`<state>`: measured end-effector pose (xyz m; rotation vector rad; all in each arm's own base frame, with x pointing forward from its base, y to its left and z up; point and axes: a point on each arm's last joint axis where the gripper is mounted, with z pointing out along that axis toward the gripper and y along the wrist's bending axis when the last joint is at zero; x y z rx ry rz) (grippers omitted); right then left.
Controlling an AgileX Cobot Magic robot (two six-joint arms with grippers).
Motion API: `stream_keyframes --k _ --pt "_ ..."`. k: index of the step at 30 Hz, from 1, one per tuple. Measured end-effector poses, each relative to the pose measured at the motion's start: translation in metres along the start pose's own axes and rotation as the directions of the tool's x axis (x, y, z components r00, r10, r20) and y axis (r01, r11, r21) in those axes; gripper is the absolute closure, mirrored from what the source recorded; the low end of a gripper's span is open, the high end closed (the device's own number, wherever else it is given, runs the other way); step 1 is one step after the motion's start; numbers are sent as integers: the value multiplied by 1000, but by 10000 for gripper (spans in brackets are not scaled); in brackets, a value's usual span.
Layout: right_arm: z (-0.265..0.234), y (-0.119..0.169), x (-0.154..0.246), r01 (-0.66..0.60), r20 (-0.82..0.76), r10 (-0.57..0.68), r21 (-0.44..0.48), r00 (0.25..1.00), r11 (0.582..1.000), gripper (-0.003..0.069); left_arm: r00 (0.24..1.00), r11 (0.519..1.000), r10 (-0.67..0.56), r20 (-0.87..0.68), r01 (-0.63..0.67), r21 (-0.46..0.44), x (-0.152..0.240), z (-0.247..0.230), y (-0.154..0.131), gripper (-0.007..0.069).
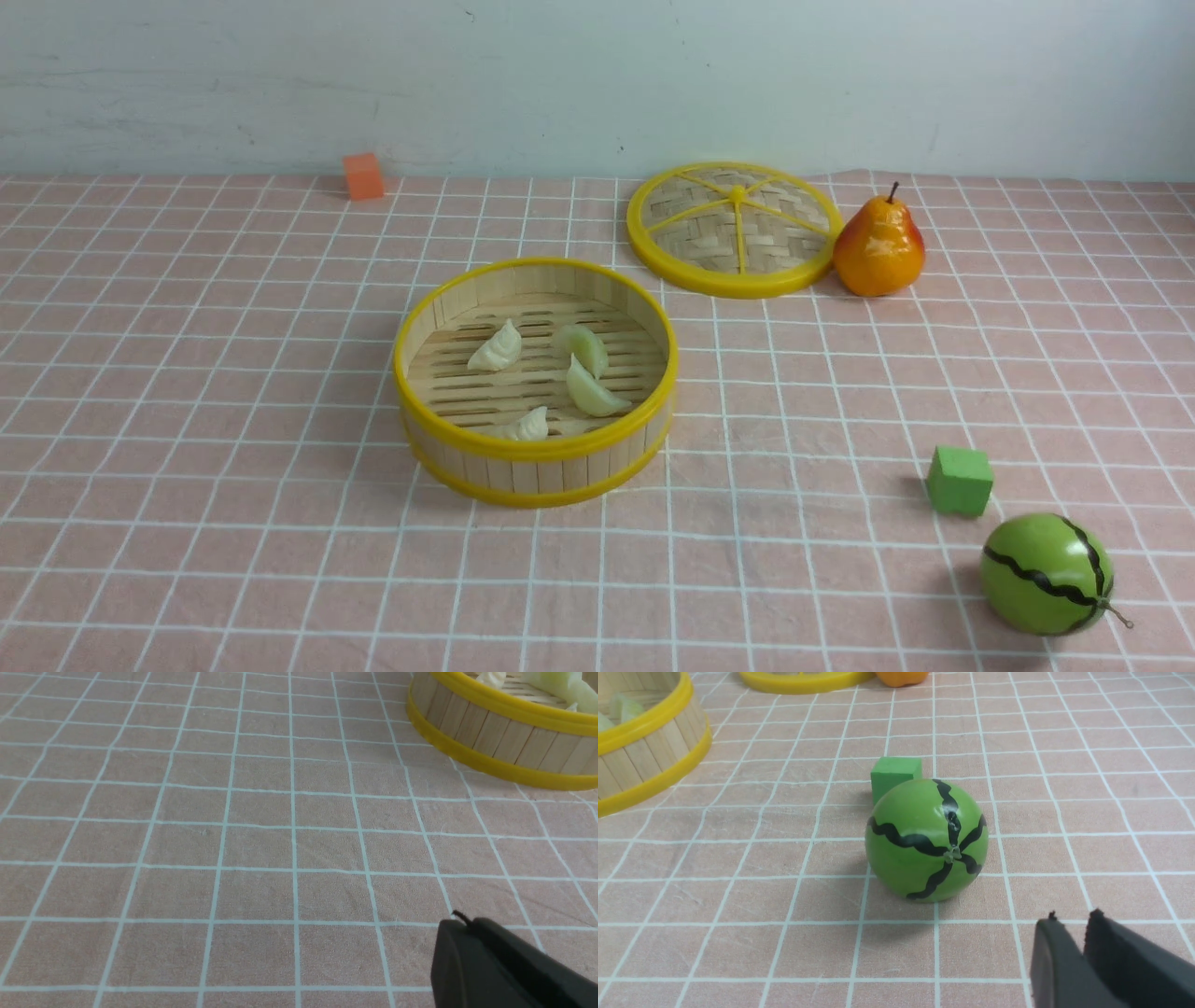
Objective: Put the dumplings into the steamer on the table with the pink tablecloth.
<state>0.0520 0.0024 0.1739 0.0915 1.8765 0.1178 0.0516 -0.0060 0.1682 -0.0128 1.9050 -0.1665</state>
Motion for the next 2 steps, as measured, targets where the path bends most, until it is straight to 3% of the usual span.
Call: stream_keyframes --k 2 --pt "0 0 0 0 0 0 0 1000 1000 553 1000 1000 0 0 0 0 0 0 0 638"
